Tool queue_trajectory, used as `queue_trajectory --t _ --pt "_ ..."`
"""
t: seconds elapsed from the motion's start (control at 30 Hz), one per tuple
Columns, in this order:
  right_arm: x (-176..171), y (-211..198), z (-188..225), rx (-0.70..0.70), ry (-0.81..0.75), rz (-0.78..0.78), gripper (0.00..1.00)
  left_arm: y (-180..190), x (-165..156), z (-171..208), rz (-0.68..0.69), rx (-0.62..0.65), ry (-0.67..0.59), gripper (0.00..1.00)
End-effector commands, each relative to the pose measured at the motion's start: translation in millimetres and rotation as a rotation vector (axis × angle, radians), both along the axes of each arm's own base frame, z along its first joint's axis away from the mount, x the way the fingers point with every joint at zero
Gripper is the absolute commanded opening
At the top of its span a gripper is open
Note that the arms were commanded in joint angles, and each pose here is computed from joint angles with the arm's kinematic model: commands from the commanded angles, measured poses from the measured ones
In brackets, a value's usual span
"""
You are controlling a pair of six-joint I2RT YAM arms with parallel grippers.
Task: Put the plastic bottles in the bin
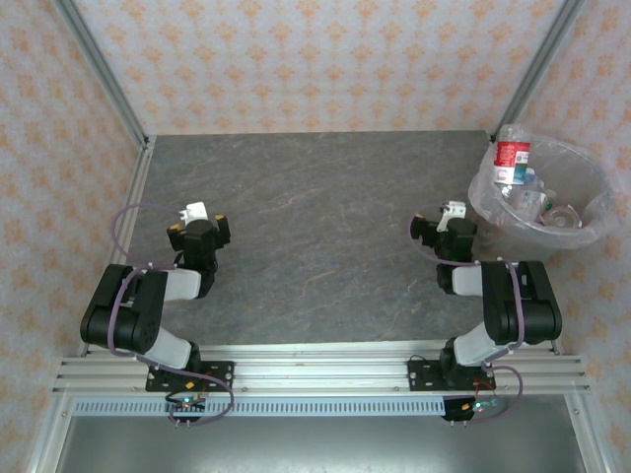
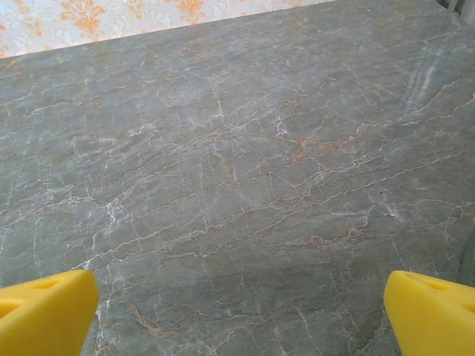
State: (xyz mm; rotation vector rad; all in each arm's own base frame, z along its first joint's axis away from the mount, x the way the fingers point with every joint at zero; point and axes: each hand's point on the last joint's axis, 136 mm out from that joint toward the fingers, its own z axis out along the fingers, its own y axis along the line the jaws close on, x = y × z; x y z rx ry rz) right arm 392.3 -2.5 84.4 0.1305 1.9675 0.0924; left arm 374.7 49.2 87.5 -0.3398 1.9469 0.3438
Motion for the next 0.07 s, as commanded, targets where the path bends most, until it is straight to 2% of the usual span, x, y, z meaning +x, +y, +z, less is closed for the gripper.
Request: queue_trajectory --t 0.0,0.03 --pt "-0.2 2.1 4.8 -0.003 -0.021 0.016 0.99 2.3 4.3 12.8 0.017 0.015 -0.042 1.00" --pt "-0.2 2.1 5.0 -0.002 -0.021 0.015 0.99 2.4 4.4 13.2 0.018 0.015 -0.044 1.00"
